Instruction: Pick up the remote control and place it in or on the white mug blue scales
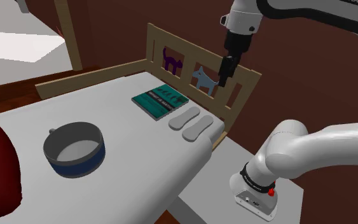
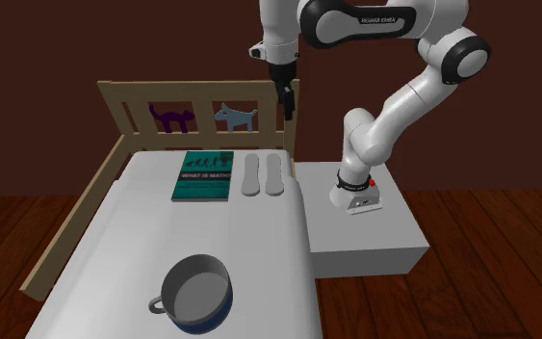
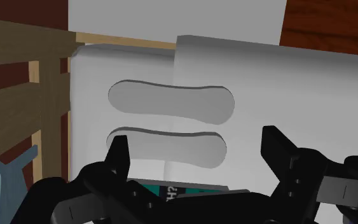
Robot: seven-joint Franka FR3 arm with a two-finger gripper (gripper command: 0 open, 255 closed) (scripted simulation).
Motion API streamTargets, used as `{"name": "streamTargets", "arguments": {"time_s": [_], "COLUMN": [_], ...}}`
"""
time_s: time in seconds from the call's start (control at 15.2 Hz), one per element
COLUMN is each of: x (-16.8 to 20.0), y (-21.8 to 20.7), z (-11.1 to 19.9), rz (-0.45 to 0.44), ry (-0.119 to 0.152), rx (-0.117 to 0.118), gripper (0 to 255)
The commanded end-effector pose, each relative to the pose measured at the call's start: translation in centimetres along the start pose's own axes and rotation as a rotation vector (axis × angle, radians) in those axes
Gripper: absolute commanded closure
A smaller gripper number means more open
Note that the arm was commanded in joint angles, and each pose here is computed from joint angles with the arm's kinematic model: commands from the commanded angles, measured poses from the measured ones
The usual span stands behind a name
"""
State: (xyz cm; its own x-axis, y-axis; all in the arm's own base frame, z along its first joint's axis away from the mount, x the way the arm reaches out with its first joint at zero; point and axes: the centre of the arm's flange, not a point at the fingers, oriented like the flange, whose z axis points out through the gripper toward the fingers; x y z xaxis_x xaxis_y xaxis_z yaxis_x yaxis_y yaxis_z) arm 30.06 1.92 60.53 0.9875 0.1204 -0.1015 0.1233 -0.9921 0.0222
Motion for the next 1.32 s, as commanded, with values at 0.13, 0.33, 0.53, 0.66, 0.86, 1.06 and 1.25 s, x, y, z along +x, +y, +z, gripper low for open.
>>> {"name": "streamTargets", "arguments": {"time_s": [0.13,0.33,0.53,0.66,0.86,1.06,1.25], "x": [0.8,2.4,4.1,5.4,7.5,9.6,11.8], "y": [1.0,2.2,3.2,3.6,3.9,3.8,3.2], "z": [2.2,5.6,8.9,11.0,14.3,17.5,20.7], "rz": [-0.134,-0.335,-0.535,-0.669,-0.870,-1.071,-1.271], "ry": [0.009,0.023,0.037,0.047,0.061,0.074,0.088], "rx": [-0.003,-0.007,-0.011,-0.013,-0.017,-0.021,-0.025], "gripper": [0,0,0,0,0,0,0]}}
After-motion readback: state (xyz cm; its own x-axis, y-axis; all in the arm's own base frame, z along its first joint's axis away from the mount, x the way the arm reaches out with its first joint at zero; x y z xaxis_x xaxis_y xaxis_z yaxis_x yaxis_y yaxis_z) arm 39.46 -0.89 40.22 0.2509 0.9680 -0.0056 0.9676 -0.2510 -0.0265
